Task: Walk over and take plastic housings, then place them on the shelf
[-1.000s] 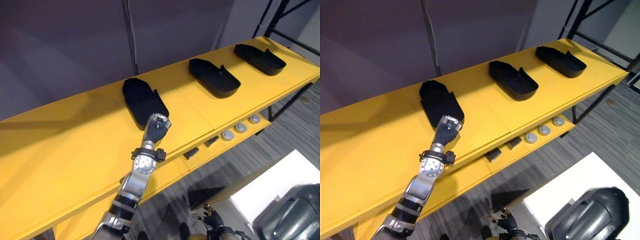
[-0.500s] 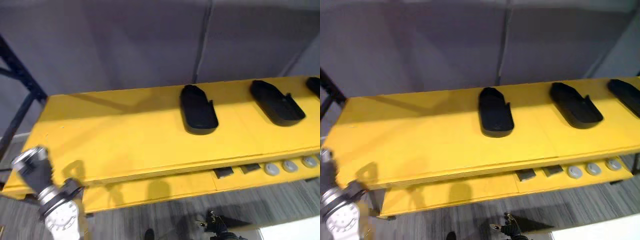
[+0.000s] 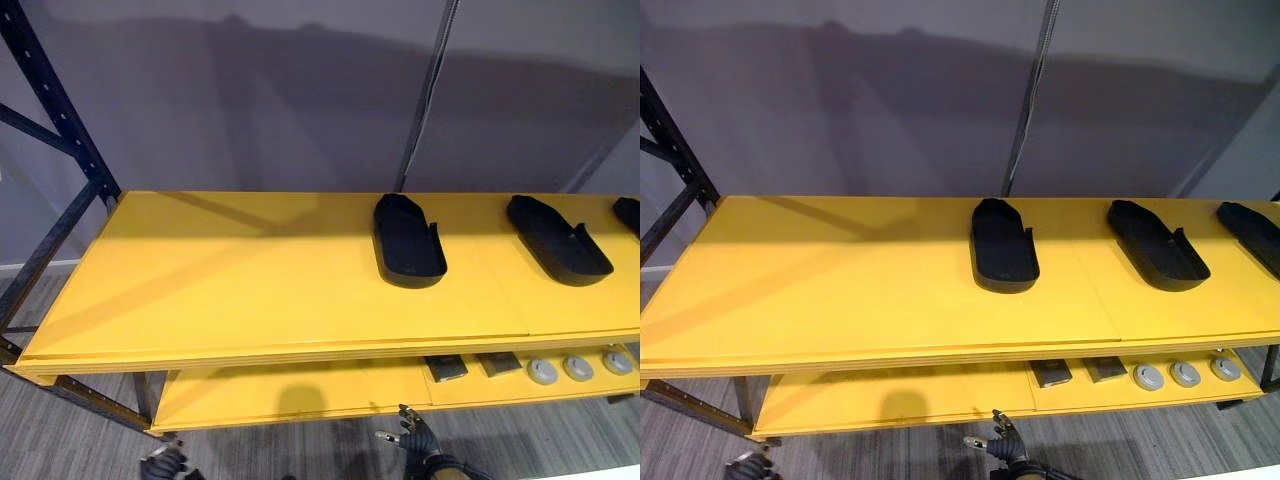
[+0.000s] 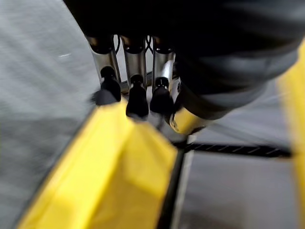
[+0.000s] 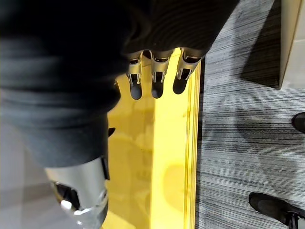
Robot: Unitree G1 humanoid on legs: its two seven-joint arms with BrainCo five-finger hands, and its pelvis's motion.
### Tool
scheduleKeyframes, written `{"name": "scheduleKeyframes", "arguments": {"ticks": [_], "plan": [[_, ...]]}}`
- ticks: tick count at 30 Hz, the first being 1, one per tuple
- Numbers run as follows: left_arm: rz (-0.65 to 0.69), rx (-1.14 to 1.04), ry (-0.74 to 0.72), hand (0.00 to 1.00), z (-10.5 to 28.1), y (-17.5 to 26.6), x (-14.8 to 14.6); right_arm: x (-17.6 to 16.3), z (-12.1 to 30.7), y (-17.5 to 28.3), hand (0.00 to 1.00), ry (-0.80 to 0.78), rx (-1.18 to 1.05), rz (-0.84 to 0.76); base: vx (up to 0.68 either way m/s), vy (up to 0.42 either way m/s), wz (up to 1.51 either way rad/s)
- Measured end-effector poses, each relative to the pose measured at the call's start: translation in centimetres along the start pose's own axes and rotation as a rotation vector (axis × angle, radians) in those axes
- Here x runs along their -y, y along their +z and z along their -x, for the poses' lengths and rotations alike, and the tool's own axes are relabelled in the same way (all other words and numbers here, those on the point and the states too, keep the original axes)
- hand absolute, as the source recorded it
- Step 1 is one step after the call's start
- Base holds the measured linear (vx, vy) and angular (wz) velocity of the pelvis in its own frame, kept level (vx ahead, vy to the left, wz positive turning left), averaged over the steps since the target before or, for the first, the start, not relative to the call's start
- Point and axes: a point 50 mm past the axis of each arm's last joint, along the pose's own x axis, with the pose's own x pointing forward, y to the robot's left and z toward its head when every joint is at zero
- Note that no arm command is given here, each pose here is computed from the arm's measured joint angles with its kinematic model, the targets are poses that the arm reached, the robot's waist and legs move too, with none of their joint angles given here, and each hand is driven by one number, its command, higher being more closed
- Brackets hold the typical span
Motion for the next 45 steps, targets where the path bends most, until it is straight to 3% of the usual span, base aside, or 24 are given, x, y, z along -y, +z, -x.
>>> {"name": "scheduleKeyframes", "arguments": {"ticks": [2, 3, 4, 17, 34, 38, 45], "plan": [[-0.049, -0.024, -0.035, 0.00, -0.1, -0.6, 0.9, 0.3, 0.2, -0.5, 0.00, -0.017, -0.014, -0.013, 0.01, 0.000, -0.18], [-0.164, -0.060, -0.145, 0.00, 0.1, -1.7, 3.1, 1.3, 0.4, -0.8, 0.00, -0.077, -0.024, -0.062, 0.04, 0.003, -0.32], [-0.194, -0.060, -0.169, 0.00, 0.1, -1.8, 3.6, 1.4, 0.4, -1.0, 0.00, -0.087, -0.033, -0.070, 0.05, 0.003, -0.29], [-0.345, -0.017, -0.294, 0.00, 0.5, -1.7, 6.3, 2.3, 0.5, -1.7, 0.00, -0.175, -0.062, -0.133, 0.00, -0.006, -0.11], [-0.301, 0.104, -0.334, 0.00, 0.2, 1.4, 8.8, 1.9, -1.0, 5.7, 0.00, -0.154, 0.196, -0.082, -0.06, 0.066, -0.59], [-0.308, 0.201, -0.361, 0.00, -0.1, 3.8, 10.2, 2.0, -1.0, 5.6, 0.00, -0.168, 0.193, -0.045, -0.19, 0.146, -0.72], [-0.338, 0.176, -0.370, 0.00, -0.4, 3.4, 10.4, 2.0, -2.3, 6.4, 0.00, -0.135, 0.176, 0.056, -0.06, 0.033, -0.98]]}}
